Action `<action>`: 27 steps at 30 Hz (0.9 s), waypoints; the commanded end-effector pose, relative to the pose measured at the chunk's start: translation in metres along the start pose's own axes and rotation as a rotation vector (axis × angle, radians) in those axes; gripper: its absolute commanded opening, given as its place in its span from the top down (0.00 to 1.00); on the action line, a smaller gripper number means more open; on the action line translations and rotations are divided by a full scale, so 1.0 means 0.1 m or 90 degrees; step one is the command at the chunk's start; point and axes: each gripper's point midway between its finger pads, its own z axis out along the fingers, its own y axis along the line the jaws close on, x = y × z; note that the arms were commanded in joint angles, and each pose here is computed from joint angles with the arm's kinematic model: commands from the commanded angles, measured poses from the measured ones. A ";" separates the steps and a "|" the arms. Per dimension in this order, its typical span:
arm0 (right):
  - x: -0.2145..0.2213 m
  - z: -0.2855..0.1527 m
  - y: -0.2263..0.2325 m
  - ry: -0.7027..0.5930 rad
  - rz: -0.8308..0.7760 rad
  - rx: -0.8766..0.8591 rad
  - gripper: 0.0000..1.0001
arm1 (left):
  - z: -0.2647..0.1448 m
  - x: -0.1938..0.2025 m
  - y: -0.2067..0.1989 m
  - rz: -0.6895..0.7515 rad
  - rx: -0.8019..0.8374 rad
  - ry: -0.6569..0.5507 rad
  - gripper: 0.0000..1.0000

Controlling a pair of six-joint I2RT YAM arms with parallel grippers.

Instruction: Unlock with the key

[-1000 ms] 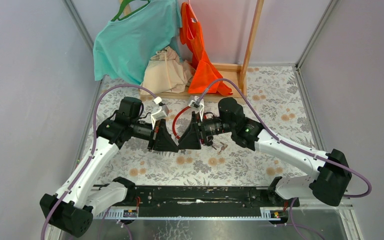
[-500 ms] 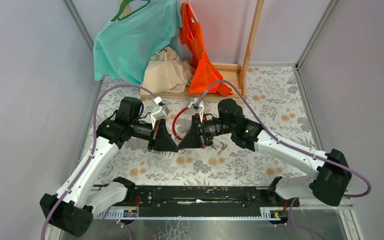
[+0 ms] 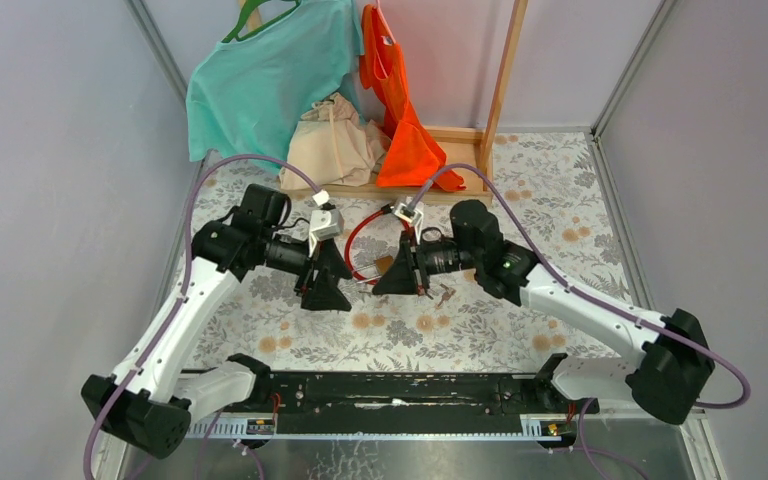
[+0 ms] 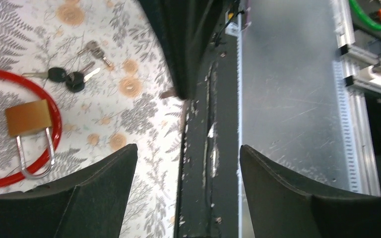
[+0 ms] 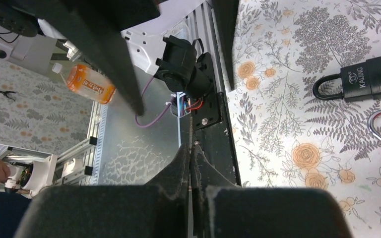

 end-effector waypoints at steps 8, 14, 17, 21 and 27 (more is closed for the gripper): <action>0.17 -0.26 0.01 -0.009 -0.025 0.059 1.00 | -0.05 0.39 0.83 0.029 -0.129 0.174 0.17; 0.23 -0.45 -0.10 -0.006 0.002 0.158 1.00 | 0.22 0.54 1.37 0.049 -0.164 0.183 0.20; 0.20 -0.62 -0.17 -0.017 0.018 0.241 1.00 | 0.41 0.72 1.61 0.080 -0.170 0.220 0.21; 0.16 -0.85 -0.20 -0.030 0.041 0.328 1.00 | 0.63 0.95 1.93 0.100 -0.173 0.273 0.24; 0.15 -1.06 -0.15 -0.040 0.073 0.385 1.00 | 0.79 1.20 2.28 0.092 -0.183 0.307 0.31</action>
